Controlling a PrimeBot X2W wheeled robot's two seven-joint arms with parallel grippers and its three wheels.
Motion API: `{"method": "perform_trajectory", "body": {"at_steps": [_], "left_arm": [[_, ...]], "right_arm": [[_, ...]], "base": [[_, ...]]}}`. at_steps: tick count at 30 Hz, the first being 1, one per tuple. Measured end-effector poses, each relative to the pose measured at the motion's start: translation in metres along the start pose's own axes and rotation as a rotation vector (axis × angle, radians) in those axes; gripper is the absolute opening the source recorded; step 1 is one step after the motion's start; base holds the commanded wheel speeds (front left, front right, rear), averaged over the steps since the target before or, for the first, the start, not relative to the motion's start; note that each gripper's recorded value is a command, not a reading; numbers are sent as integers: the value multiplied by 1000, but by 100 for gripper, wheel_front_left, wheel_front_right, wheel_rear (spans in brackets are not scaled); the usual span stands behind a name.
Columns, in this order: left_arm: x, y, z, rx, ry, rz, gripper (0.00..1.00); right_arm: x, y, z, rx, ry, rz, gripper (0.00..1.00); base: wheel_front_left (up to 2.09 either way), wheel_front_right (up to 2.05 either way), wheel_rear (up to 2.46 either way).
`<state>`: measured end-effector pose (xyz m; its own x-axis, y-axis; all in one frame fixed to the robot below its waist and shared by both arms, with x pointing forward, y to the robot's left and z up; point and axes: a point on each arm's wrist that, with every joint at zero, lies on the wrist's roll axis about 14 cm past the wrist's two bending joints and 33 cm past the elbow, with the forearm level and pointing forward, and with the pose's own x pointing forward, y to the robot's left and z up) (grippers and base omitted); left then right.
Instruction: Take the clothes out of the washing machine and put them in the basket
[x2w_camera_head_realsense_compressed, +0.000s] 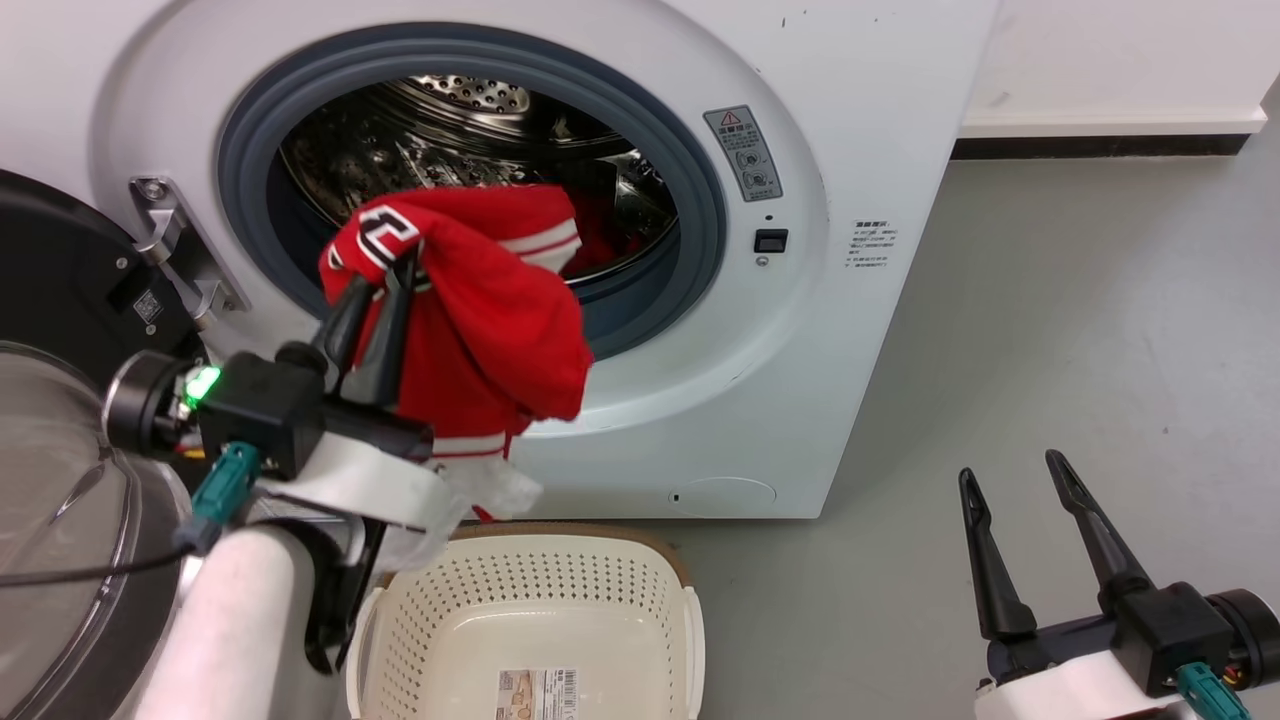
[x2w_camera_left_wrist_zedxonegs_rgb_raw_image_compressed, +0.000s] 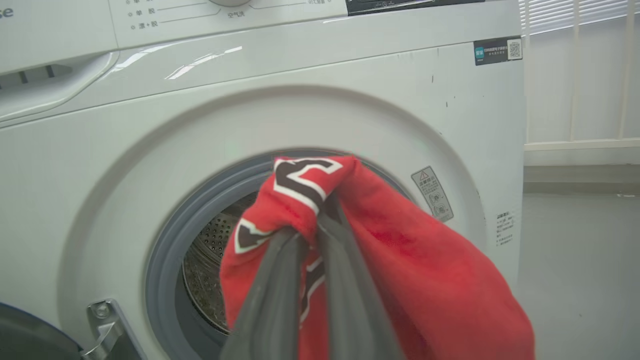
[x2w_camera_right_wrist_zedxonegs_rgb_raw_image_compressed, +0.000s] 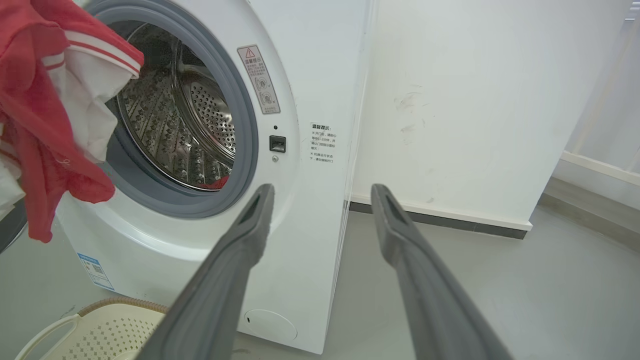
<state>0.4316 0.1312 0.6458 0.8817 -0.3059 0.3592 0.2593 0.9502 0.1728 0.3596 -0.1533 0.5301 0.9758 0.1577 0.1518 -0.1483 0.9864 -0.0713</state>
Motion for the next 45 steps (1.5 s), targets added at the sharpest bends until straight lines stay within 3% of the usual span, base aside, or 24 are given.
{"method": "perform_trajectory", "body": {"at_steps": [8, 23, 35, 45], "left_arm": [[-27, -16, -34, -59, 124, -23, 0], [-90, -55, -205, -224, 595, -44, 0], [-139, -84, -347, -217, 985, -128, 0], [-192, -113, -422, -236, 1282, -220, 0]], "right_arm": [[5, 2, -7, 5, 18, 9, 100], [46, -11, -38, -23, 69, -4, 100], [74, -34, -93, -45, 164, -48, 100], [82, -48, -143, -48, 257, -76, 100]], "base": [[0, 0, 0], [0, 0, 0], [0, 0, 0], [0, 0, 0]]}}
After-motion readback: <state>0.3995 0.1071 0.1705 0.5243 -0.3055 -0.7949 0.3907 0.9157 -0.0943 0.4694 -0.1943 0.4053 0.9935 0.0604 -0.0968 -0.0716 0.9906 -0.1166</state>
